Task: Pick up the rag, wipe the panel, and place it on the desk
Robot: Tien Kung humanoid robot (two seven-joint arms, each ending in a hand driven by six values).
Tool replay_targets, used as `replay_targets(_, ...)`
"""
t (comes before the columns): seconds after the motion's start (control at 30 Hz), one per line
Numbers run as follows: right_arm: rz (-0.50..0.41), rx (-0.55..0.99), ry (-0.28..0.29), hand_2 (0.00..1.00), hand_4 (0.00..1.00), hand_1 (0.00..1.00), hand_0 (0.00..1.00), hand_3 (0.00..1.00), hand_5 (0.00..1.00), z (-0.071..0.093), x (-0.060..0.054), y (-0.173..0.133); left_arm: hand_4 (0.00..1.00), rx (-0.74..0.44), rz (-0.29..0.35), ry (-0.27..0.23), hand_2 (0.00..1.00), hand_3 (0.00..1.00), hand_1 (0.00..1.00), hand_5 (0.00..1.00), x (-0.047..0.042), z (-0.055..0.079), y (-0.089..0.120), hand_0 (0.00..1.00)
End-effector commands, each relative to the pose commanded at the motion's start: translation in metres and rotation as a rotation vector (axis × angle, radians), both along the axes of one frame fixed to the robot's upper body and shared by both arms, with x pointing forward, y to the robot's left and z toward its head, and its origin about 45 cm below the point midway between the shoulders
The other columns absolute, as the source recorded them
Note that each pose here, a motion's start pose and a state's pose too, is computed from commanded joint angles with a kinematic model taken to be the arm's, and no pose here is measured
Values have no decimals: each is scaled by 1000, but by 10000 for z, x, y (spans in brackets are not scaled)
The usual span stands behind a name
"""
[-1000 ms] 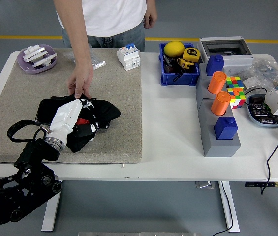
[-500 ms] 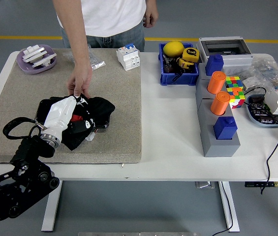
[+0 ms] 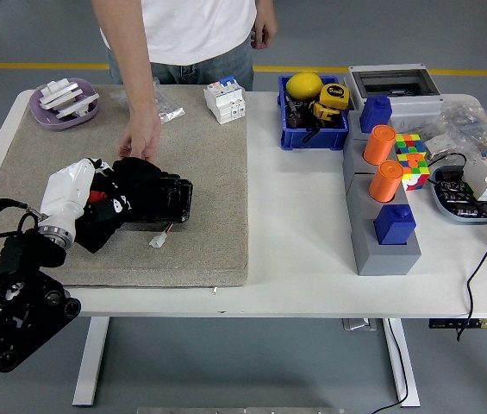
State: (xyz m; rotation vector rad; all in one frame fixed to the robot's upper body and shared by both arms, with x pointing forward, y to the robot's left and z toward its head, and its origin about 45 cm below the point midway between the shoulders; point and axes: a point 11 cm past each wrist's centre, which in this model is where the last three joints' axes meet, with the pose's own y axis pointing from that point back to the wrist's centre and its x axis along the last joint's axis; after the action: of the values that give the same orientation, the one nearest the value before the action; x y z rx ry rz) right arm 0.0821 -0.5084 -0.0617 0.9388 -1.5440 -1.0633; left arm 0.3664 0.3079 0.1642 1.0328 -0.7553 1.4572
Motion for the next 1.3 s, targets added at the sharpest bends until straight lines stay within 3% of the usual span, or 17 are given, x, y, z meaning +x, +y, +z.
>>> replay_targets(0.67,0,3,0,693,998,690,707,632,535,3,8,-1,283,66,109,-32,459,448,153,2,38,115,491,289)
replay_targets(0.9,-1,3,-3,694,998,691,707,633,535,3,12,0,275,74,125,-44,456,445,153,2,53,153,567,288)
replay_targets(1.3,-2,5,-4,694,998,690,709,634,537,1,15,6,266,64,115,-25,454,443,152,2,40,73,524,288)
